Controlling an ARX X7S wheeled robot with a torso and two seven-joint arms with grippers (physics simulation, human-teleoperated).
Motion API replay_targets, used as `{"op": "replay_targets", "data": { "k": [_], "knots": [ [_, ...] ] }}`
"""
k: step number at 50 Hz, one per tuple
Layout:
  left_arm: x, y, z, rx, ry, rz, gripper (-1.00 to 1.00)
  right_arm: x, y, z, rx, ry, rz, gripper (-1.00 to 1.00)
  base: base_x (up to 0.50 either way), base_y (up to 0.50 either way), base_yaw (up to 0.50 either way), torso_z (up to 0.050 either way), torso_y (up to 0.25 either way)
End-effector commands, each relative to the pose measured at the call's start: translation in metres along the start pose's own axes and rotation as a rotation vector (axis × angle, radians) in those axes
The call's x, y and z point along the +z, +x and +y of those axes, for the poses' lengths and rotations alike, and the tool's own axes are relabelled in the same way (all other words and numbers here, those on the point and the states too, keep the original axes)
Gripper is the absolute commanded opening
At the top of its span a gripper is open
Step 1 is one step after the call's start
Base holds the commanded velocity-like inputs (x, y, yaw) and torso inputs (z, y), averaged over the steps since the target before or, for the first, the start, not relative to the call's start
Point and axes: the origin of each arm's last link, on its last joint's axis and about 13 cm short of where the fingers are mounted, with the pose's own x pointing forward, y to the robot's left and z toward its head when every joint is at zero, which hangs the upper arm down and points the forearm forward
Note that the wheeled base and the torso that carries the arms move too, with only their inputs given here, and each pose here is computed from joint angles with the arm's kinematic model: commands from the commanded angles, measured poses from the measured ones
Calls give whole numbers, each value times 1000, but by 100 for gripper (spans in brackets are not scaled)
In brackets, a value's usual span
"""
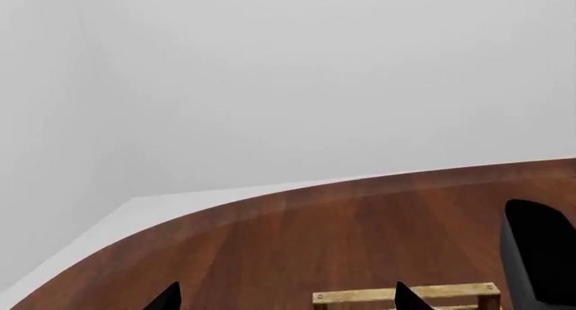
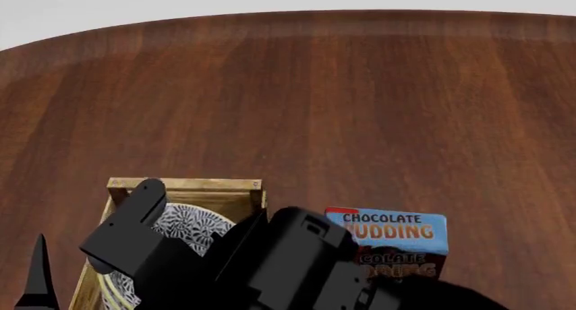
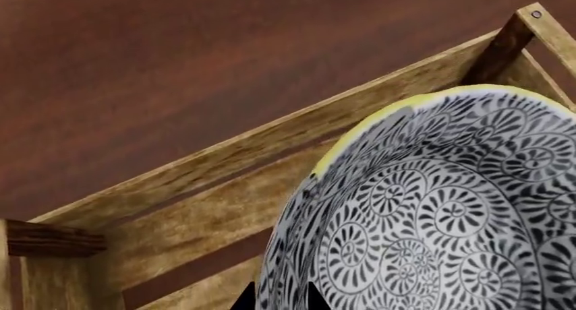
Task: Stack the left bowl on the right bowl and place them in the tray.
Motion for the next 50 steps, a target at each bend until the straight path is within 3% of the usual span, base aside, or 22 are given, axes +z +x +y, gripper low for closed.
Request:
{"op": "replay_targets", "data": {
  "k": [1, 33, 34, 44, 50],
  "knots": [
    [0, -1, 0, -2, 3, 1, 100, -5, 5, -4, -1, 7, 2, -100, 0, 0, 0, 0, 0],
    [0, 2, -1, -6, 0, -3, 100, -21, 25, -9, 50, 30, 83, -100, 1, 0, 0, 0, 0],
    [1, 2, -1, -6, 1, -3, 100, -21, 25, -9, 41, 31, 80, 100, 0, 0, 0, 0, 0],
    [0, 2, -2, -7, -1, -6, 100, -19, 17, -7, 17, 21, 85, 100, 0, 0, 0, 0, 0],
    [0, 1, -2, -2, 11, -12, 100, -15, 4, 4, -7, -12, 84, 100, 0, 0, 0, 0, 0]
  ]
}}
